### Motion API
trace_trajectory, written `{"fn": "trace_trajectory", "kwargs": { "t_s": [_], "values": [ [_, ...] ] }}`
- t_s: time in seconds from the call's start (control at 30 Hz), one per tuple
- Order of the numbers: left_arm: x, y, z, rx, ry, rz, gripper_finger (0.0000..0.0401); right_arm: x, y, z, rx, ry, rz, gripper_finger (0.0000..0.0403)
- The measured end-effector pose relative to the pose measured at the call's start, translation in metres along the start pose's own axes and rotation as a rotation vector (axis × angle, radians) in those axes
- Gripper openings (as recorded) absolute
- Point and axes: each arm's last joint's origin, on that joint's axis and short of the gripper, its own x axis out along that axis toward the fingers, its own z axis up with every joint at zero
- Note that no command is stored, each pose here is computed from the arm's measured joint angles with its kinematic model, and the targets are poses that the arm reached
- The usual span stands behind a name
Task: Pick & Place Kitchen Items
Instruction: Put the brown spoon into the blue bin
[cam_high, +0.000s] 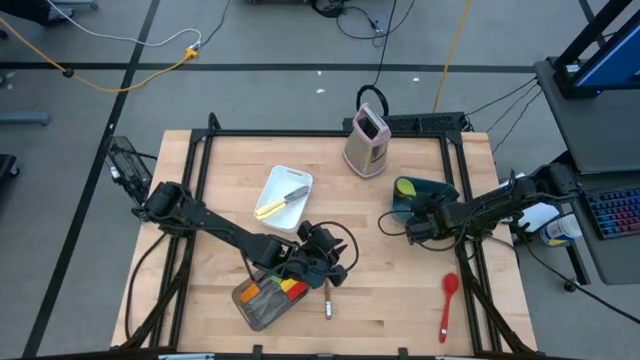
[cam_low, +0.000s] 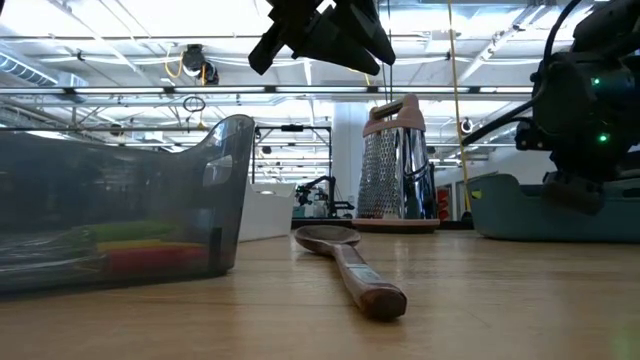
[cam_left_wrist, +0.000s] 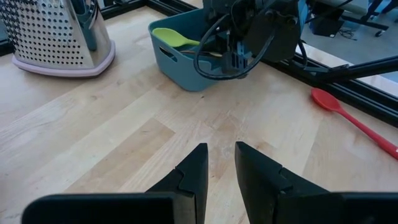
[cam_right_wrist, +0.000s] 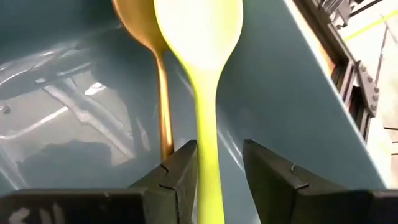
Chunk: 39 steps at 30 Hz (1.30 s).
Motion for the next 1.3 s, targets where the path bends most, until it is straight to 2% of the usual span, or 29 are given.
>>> {"fn": "trace_trajectory", "kwargs": {
  "t_s": [0.37,0.77,1.03,1.3],
  "values": [
    [0.0,-0.001,0.001,-0.079,-0.012,-0.011,0.0085,0.0,0.0,0.0,0.0,-0.01,-0.008,0.0119],
    [0.0,-0.001,0.002,-0.084,-0.013,-0.011,0.0085,-0.001,-0.001,0.001,0.019,-0.02,0.008,0.0117],
    [0.0,-0.001,0.002,-0.087,-0.014,-0.011,0.0085,-0.009,-0.007,0.006,0.11,-0.075,0.078,0.0118],
    [0.0,-0.001,0.002,-0.092,-0.016,-0.013,0.0085,-0.021,-0.007,0.022,0.157,-0.219,0.224,0.0118]
  ]
}}
